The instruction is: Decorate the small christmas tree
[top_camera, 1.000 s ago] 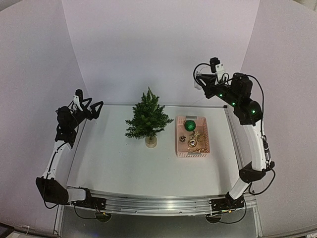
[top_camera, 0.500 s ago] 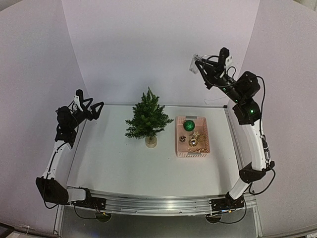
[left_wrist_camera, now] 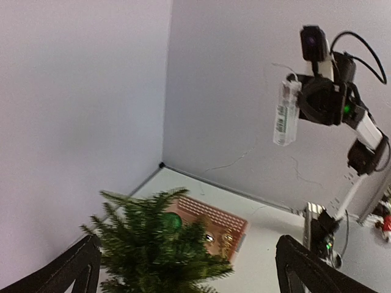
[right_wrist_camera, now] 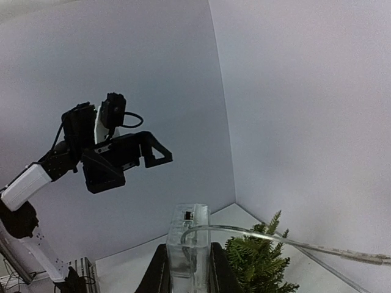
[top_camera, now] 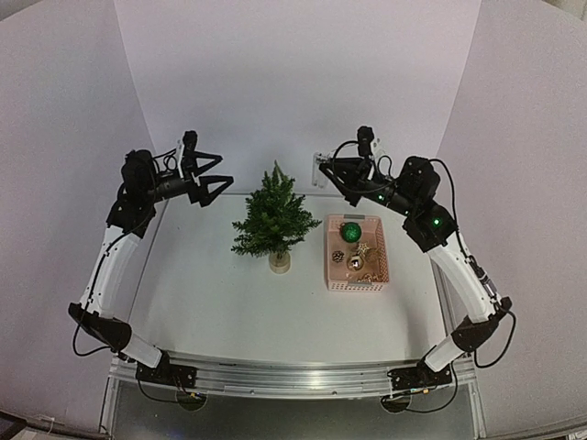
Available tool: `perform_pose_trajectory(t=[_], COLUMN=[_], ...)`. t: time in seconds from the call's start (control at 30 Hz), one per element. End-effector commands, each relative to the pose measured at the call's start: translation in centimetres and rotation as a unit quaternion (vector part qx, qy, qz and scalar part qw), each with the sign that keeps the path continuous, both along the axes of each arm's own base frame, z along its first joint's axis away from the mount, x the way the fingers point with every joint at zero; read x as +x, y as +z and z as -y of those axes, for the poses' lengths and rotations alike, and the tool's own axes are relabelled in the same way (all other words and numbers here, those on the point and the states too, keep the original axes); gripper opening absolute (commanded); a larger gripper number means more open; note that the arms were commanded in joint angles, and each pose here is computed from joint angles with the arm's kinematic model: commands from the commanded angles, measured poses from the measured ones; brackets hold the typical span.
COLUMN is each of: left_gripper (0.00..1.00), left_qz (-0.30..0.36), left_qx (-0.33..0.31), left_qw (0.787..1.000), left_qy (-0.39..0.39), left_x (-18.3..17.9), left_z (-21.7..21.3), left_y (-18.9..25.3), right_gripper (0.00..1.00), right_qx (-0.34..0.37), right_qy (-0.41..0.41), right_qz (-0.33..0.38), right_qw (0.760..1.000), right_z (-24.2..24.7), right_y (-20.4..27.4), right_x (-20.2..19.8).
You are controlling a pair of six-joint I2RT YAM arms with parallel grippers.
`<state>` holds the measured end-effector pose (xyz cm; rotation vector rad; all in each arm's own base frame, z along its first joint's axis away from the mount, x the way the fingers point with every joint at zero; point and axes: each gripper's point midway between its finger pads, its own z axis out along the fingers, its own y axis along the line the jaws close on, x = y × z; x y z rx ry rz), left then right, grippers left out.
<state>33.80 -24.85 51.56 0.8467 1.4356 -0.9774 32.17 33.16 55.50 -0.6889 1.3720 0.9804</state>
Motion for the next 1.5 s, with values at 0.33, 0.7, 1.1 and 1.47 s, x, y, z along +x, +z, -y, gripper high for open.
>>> perform_pose_trajectory(t=[0.33, 0.7, 1.1, 1.47], left_gripper=[0.92, 0.73, 0.67, 0.70], left_qz=[0.028, 0.024, 0.030, 0.044], left_qx=[0.062, -0.010, -0.007, -0.009], left_qw=[0.947, 0.949, 0.946, 0.942], left_qy=[-0.313, -0.315, -0.322, -0.333], left_x=[-13.0, -14.0, -14.9, -15.5], left_z=[13.3, 12.9, 12.9, 12.5], left_y=[-2.1, 0.3, 0.3, 0.5], right_gripper=[0.00, 0.00, 0.00, 0.00], right_qx=[0.038, 0.039, 0.025, 0.012], right_qy=[0.159, 0.191, 0.171, 0.153], right_qz=[0.018, 0.013, 0.012, 0.017], right_qw=[0.986, 0.981, 0.985, 0.988], right_z=[-3.9, -5.6, -6.2, -6.5], right_y=[0.5, -0.6, -2.1, -3.3], right_x=[-10.0, -11.0, -9.8, -8.9])
